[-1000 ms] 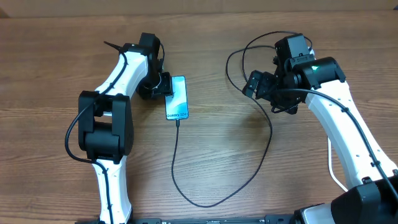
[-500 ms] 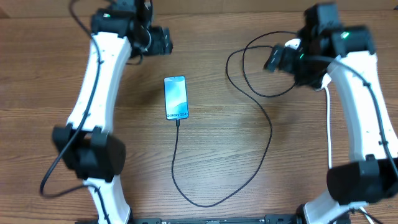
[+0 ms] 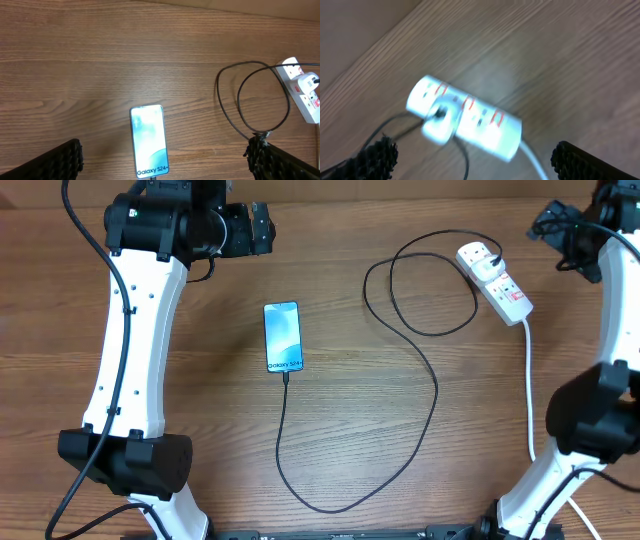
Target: Plug charger to phone and switch on socket
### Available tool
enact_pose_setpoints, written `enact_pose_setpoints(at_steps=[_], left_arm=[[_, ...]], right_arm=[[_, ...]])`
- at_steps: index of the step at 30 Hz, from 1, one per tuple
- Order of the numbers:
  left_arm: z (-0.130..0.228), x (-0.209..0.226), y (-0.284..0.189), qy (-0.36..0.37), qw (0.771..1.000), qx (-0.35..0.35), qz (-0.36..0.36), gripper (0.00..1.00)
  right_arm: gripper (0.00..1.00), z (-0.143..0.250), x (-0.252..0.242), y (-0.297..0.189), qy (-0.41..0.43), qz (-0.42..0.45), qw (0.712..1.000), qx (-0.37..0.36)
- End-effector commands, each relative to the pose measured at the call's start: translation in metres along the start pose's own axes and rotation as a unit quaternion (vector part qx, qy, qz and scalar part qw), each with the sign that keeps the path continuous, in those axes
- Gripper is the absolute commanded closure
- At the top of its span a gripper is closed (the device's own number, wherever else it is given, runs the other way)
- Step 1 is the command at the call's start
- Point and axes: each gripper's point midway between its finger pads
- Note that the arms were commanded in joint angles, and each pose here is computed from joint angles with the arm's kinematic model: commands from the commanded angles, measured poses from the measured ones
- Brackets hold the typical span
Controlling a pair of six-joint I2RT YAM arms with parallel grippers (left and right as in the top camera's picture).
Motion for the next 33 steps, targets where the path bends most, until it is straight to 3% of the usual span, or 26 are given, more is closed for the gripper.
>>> enact_pose_setpoints(at_steps=[1,9,18,33], left_arm=[[0.0,0.003,0.002,-0.004,1.0,0.0,-0.006,0.0],[0.0,0.003,0.002,-0.004,1.0,0.001,-0.006,0.0],[0.0,0.003,0.002,-0.004,1.0,0.001,-0.006,0.0],[0.0,0.003,0.002,-0.004,1.0,0.001,-0.006,0.0]], right_arm=[[0.0,-0.009,-0.002,0.029,-0.015,0.01,1.0,-0.008],[0.0,-0.008,-0.021,0.091,-0.04,0.067,0.997,-0.011],[0.0,0.018,-0.034,0.14,-0.043,0.087,0.995,0.033],[0.0,0.053,-0.034,0.16,-0.043,0.066,0.994,0.081]])
Point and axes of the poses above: each gripper's point midway between its finger pads, its own y axis out along the fingers, its own x axis along the line the jaws close on, z = x × y
